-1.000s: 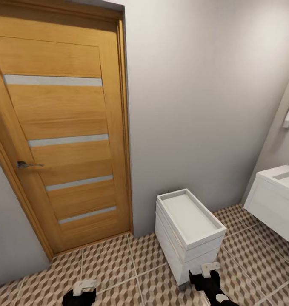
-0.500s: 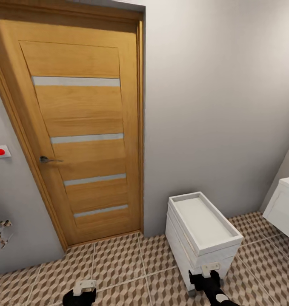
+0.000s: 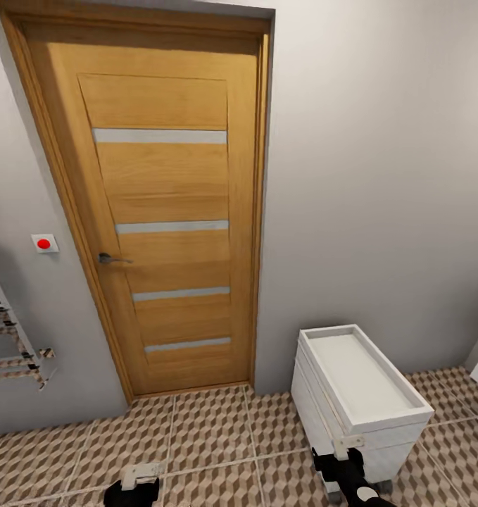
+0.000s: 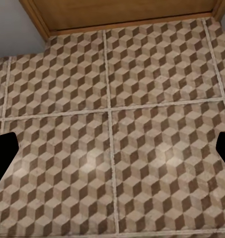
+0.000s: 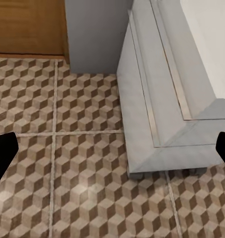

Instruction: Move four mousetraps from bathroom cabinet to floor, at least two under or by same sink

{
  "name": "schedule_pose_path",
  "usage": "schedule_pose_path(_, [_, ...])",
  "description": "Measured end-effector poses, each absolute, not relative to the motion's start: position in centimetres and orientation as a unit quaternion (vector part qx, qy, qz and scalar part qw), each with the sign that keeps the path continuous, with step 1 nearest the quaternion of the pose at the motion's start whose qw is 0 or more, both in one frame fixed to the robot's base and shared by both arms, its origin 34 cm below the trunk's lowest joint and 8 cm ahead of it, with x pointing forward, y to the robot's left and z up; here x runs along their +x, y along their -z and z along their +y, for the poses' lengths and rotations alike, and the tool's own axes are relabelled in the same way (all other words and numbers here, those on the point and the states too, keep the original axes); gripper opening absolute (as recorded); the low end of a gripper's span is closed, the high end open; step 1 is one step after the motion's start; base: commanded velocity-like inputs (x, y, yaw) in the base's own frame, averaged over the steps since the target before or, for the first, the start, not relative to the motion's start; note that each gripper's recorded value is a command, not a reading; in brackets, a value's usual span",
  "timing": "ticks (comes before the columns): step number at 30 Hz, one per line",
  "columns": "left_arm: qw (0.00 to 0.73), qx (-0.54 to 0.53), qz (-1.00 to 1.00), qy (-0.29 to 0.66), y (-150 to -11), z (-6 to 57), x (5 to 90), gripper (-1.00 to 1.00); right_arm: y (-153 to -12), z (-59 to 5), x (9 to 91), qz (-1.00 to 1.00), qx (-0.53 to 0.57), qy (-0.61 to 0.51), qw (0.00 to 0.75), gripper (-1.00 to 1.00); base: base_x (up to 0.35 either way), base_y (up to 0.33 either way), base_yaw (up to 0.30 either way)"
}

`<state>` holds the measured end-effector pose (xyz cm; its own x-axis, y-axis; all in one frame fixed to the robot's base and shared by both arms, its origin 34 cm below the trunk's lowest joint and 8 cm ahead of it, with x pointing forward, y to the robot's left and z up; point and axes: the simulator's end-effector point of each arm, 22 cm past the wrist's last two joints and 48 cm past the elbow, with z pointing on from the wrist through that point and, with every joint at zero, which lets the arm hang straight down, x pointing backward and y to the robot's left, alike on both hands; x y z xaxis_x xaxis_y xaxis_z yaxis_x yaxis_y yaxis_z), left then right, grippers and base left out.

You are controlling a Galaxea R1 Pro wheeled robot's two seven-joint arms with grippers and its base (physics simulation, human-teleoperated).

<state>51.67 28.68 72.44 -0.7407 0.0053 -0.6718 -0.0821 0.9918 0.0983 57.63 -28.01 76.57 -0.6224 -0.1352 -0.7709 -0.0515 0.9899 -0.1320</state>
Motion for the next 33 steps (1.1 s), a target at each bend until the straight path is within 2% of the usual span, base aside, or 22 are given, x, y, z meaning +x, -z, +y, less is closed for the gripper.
schedule_pose_path(33, [0.359,-0.021,0.931,-0.061,-72.44,28.69,51.67,1.00,-76.59,-27.90,57.66,0.899,-0.052,0.048,0.432,1.00,0.000,0.000,0.229])
